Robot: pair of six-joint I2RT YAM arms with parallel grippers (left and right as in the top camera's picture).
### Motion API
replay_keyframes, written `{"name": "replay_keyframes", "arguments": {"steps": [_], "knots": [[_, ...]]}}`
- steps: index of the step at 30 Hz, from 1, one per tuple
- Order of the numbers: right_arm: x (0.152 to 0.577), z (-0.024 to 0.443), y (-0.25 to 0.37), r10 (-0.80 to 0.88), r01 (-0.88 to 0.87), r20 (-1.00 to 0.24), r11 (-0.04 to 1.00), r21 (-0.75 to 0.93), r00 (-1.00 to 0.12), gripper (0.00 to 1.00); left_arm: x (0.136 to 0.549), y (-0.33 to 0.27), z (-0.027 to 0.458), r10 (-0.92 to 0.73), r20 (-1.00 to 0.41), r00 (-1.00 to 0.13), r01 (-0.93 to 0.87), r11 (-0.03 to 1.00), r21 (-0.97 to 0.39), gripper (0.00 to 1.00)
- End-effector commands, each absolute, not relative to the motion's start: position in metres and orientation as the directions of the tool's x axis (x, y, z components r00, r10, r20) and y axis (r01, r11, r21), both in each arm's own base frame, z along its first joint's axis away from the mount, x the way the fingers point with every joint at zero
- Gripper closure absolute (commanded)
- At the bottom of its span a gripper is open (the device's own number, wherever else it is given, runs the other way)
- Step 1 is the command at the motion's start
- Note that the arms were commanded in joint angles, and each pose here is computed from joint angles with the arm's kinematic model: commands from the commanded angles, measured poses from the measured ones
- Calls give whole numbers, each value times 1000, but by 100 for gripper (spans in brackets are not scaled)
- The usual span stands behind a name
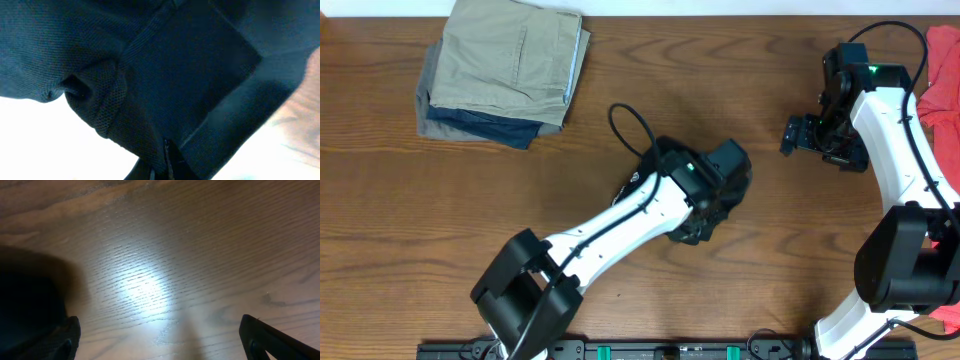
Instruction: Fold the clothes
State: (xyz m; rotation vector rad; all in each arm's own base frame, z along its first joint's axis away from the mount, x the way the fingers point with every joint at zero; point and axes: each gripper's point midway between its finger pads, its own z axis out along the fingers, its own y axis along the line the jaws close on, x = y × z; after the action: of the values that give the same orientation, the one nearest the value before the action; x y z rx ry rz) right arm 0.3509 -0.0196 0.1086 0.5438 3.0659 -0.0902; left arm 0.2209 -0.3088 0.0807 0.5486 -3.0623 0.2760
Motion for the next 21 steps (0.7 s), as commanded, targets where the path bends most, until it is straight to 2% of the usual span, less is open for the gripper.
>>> {"name": "replay_keyframes", "arguments": {"steps": [1, 15, 17, 18, 19, 21], "knots": [[351, 112, -24, 337, 339, -48, 939, -63, -940, 1, 210, -298, 58, -349, 72, -934, -355, 929, -107, 93], [351, 112, -24, 337, 339, -48, 939, -63, -940, 1, 192, -271, 27, -371, 87, -925, -373, 928, -12, 92], [351, 112, -24, 337, 339, -48, 939, -63, -940, 1, 191, -268, 25, -371, 87, -924, -373, 928, -4, 83], [351, 112, -24, 337, 339, -48, 939, -63, -940, 1, 190, -268, 25, -372, 88, -924, -373, 928, -2, 72], [351, 112, -24, 336, 339, -48, 939, -63, -940, 1, 190, -268, 25, -370, 88, -925, -372, 928, -1, 68], [351, 112, -24, 336, 339, -48, 939, -63, -941, 1, 190, -268, 25, -335, 90, -938, -337, 941, -6, 65]]}}
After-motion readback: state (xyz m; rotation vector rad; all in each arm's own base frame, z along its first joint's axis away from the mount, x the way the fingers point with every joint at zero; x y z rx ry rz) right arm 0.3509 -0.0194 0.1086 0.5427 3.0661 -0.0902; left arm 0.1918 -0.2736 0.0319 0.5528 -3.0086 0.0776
